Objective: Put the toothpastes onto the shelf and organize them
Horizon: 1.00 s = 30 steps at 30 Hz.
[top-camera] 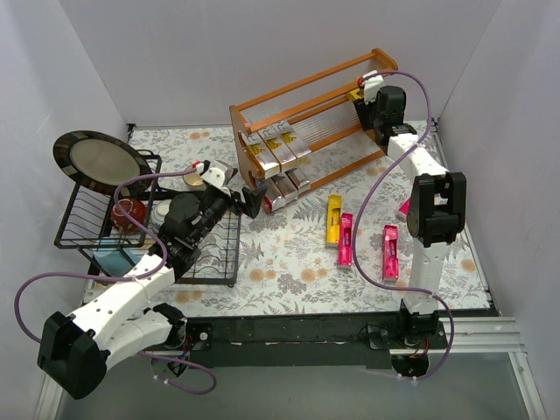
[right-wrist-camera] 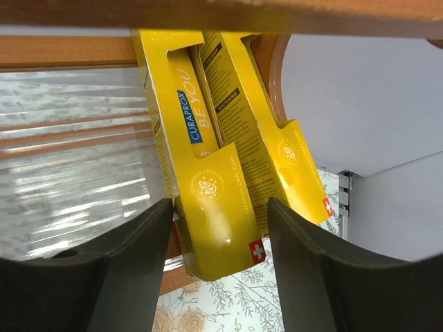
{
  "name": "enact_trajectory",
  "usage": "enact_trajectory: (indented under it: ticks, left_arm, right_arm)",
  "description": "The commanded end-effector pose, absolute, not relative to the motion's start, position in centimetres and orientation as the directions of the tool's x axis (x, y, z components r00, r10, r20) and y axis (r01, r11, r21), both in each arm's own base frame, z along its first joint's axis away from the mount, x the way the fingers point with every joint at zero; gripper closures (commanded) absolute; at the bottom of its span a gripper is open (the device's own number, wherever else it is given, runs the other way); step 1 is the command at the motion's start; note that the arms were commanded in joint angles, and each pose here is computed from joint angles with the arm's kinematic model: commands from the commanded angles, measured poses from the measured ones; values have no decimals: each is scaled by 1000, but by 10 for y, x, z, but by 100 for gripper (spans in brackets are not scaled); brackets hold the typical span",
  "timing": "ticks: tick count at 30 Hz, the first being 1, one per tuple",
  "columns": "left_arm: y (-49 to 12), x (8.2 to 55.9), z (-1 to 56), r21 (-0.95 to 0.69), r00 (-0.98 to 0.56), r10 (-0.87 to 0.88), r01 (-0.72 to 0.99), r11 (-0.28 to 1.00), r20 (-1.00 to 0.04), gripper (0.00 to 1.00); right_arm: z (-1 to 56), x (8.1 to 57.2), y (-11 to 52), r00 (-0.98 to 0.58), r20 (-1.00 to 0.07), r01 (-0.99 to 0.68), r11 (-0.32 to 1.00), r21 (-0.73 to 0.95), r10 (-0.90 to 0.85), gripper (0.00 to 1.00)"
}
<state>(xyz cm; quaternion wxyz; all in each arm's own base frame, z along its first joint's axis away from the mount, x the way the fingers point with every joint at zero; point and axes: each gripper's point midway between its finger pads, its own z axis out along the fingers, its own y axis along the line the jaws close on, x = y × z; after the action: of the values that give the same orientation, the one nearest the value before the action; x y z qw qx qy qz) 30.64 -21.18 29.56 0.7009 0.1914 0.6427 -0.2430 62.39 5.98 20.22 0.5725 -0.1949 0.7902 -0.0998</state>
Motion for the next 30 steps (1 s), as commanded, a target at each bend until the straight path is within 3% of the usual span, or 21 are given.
enact_trajectory:
  ticks: [1,21,30]
  left_arm:
    - [-208,305,302,-27,84,-92,577,816,-992,2]
    - [-207,304,304,-22,89,-90,574,818,-992,2]
    - [-202,296,322,-20,132,-118,578,816,-984,2]
  right_arm:
    - [249,637,47,-163,-902,-86,916,-391,-400,35]
    - [255,636,50,-141,-906,-84,917,-390,-398,42]
    - [277,593,79,-147,-934,-170,939,-300,-325,37]
